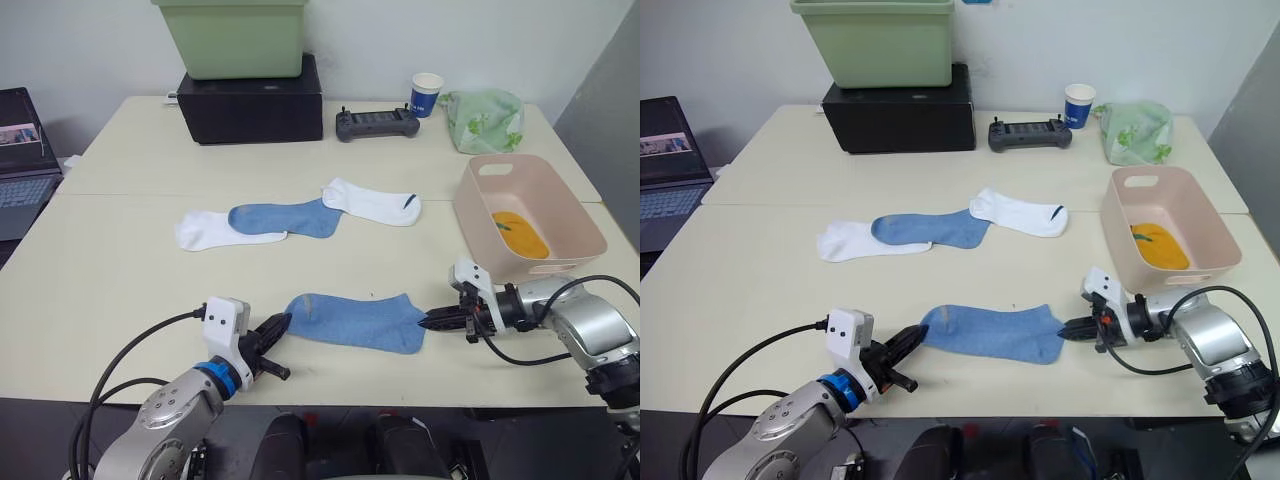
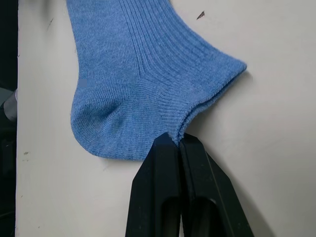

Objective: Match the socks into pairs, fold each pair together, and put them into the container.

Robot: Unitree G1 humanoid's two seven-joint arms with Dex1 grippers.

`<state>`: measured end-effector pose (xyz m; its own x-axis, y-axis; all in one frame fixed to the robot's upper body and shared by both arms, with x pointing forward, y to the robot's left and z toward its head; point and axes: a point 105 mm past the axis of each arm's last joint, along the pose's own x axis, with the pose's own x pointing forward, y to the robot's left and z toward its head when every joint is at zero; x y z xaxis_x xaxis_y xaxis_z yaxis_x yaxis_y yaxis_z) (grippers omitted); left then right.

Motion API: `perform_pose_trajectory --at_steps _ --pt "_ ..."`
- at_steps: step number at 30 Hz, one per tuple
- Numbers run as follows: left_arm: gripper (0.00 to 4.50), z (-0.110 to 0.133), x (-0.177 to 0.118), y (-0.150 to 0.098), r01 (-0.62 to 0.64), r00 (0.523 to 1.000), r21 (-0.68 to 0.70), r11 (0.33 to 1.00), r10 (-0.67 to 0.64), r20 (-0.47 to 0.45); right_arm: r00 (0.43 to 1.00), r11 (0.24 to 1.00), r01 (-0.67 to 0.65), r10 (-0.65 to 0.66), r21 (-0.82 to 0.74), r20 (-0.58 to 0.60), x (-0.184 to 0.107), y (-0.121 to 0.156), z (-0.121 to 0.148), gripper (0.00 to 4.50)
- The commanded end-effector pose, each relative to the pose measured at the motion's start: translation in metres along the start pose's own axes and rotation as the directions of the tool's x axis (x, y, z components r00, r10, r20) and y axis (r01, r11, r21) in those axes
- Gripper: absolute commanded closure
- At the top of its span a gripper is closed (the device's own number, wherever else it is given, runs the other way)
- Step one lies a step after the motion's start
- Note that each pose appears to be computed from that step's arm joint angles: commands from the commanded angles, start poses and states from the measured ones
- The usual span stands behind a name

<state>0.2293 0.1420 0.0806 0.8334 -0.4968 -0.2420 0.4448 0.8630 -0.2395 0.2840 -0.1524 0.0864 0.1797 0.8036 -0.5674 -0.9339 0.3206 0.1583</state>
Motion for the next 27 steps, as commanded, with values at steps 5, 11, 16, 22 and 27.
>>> perform_pose_trajectory --at_steps 5,11,16,22,27 --pt "4.50 -0.018 -0.006 -0.001 0.003 0.999 -0.030 1.000 -0.004 -0.048 1.000 0.998 -0.003 0.003 -0.061 0.006 -0.001 -0.005 0.015 4.48" --pt "3.91 -0.021 -0.008 -0.002 0.024 0.999 -0.049 0.998 -0.026 -0.043 1.000 0.998 0.011 -0.009 -0.063 0.026 -0.007 -0.005 0.020 3.18" --pt "2.37 0.000 -0.014 0.013 -0.008 1.000 -0.022 1.000 0.008 0.011 0.996 0.995 0.062 -0.057 -0.077 0.067 -0.026 -0.003 0.029 1.42" --pt "0.76 0.057 -0.028 0.028 0.077 0.996 0.191 0.979 -0.086 0.038 0.965 0.974 0.127 -0.077 -0.188 0.251 -0.032 0.018 0.073 1.00" --pt "0.93 0.076 -0.002 0.009 0.260 0.962 0.376 0.890 -0.274 -0.016 0.946 0.951 0.144 -0.052 -0.273 0.319 -0.003 0.031 0.084 1.39"
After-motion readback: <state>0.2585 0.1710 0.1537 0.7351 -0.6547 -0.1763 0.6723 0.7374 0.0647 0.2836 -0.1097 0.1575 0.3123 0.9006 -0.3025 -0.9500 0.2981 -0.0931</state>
